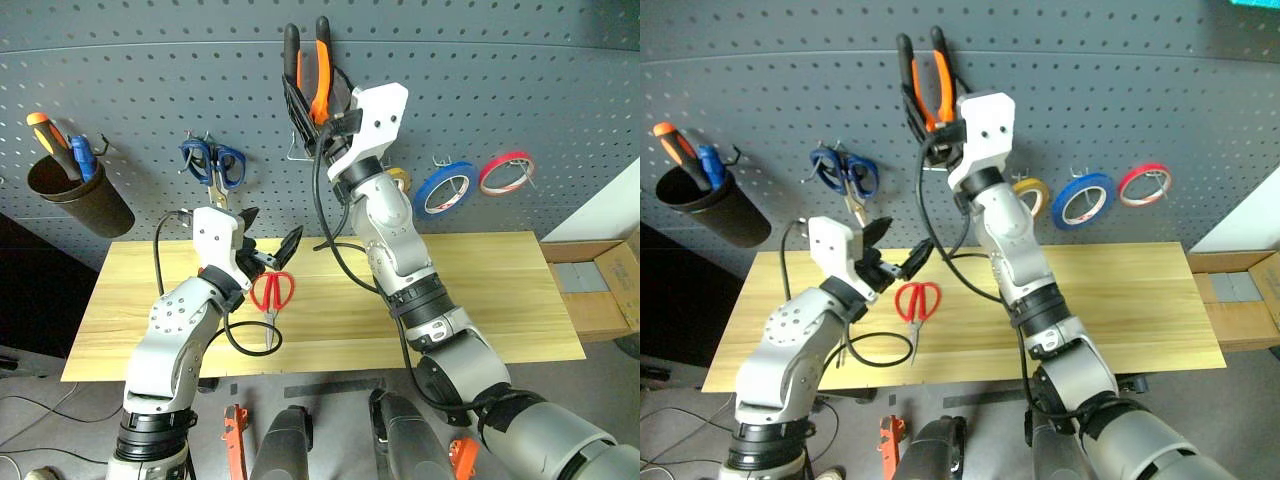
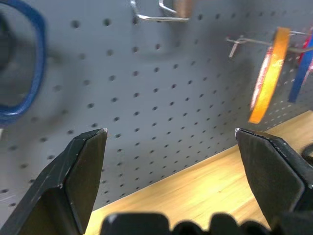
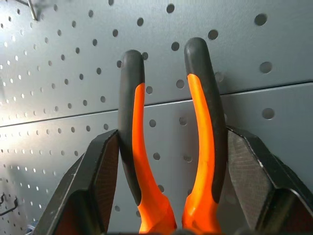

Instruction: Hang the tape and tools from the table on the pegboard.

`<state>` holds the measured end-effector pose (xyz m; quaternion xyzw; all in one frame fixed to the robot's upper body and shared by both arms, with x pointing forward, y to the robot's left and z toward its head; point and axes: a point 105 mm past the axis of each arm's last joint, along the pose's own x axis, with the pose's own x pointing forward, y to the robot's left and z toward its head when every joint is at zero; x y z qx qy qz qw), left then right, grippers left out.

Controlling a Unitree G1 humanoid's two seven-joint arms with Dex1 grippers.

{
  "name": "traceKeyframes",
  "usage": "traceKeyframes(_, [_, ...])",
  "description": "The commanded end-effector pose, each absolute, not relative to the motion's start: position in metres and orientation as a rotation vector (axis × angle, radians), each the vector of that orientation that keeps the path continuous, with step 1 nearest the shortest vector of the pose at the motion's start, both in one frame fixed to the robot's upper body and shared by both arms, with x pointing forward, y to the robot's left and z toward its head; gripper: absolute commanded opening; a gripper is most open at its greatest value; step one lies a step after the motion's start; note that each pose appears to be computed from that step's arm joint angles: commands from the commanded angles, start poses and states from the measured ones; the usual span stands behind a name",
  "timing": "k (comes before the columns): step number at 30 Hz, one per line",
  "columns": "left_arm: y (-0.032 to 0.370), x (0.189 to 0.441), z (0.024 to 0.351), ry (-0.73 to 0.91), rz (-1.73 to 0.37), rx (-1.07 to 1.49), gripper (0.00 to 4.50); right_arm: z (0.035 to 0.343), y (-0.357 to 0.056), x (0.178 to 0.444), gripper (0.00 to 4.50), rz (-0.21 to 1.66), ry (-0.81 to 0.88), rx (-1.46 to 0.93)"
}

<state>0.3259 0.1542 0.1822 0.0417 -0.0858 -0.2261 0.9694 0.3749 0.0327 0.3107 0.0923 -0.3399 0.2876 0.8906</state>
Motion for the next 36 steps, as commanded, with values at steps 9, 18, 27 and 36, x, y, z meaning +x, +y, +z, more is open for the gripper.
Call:
traceKeyframes(9, [0.157, 0.317, 0.196, -0.225, -0.457, 0.099, 4.50, 0.326, 0.041, 0.382, 2.73, 0.494, -0.725, 0.306])
traceKeyframes(18, [0.161, 0.317, 0.198, -0.226, -0.450, 0.106, 4.50, 0.319, 0.047, 0.380, 2.73, 0.509, -0.719, 0.323])
traceKeyframes(27, [0.161, 0.318, 0.199, -0.230, -0.446, 0.103, 4.50, 0.332, 0.044, 0.381, 2.73, 0.495, -0.725, 0.365])
traceKeyframes(36, [0.164, 0.319, 0.199, -0.231, -0.438, 0.103, 4.50, 0.325, 0.049, 0.381, 2.73, 0.502, -0.695, 0.359])
